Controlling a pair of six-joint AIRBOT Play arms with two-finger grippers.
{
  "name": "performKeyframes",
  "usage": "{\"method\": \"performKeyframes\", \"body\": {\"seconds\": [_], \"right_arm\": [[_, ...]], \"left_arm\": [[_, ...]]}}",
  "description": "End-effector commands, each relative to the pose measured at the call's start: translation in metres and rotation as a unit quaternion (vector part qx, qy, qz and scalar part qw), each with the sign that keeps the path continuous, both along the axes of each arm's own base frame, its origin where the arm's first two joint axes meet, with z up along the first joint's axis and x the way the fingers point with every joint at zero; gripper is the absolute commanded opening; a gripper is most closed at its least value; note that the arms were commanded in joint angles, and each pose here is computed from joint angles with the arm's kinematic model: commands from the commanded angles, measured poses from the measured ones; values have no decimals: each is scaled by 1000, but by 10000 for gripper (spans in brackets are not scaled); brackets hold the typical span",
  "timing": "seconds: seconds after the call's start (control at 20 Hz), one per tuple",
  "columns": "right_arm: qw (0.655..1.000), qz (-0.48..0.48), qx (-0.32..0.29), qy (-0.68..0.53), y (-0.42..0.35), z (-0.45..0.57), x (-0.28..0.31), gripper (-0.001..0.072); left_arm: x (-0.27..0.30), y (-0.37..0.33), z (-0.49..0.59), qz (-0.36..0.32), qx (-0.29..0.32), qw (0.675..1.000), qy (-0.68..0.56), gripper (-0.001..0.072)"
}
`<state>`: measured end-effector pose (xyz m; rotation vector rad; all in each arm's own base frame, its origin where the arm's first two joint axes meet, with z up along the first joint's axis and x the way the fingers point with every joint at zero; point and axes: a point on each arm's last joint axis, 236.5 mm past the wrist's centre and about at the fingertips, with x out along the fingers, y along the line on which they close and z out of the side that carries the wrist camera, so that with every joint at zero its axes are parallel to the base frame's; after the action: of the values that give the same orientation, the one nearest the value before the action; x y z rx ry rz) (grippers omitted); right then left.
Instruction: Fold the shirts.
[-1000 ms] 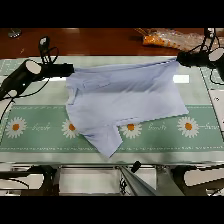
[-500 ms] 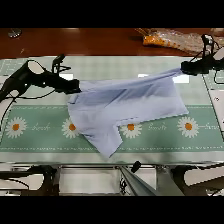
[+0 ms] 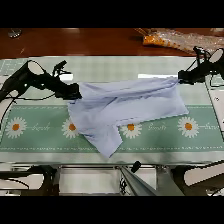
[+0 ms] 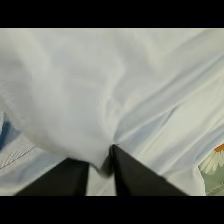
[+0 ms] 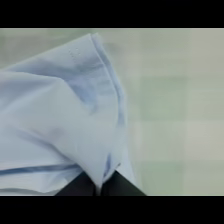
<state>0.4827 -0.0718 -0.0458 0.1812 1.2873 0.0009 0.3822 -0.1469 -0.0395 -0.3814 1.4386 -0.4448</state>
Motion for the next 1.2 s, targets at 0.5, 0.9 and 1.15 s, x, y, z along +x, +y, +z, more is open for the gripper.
{"method": "performKeyframes", "body": {"seconds": [0.5,0.9,1.15], "right_arm": [[991,-21,37,129,-54,19,-110,541],[985,-25,118,121,-31,12,-114,537],[984,-26,136,108,-23,16,-107,531]], "left_arm": [[-102,63,48,7,-9,1000,21,551],[-191,19,-25,79,-103,986,107,563],[-190,13,-43,131,-118,978,108,562]]}}
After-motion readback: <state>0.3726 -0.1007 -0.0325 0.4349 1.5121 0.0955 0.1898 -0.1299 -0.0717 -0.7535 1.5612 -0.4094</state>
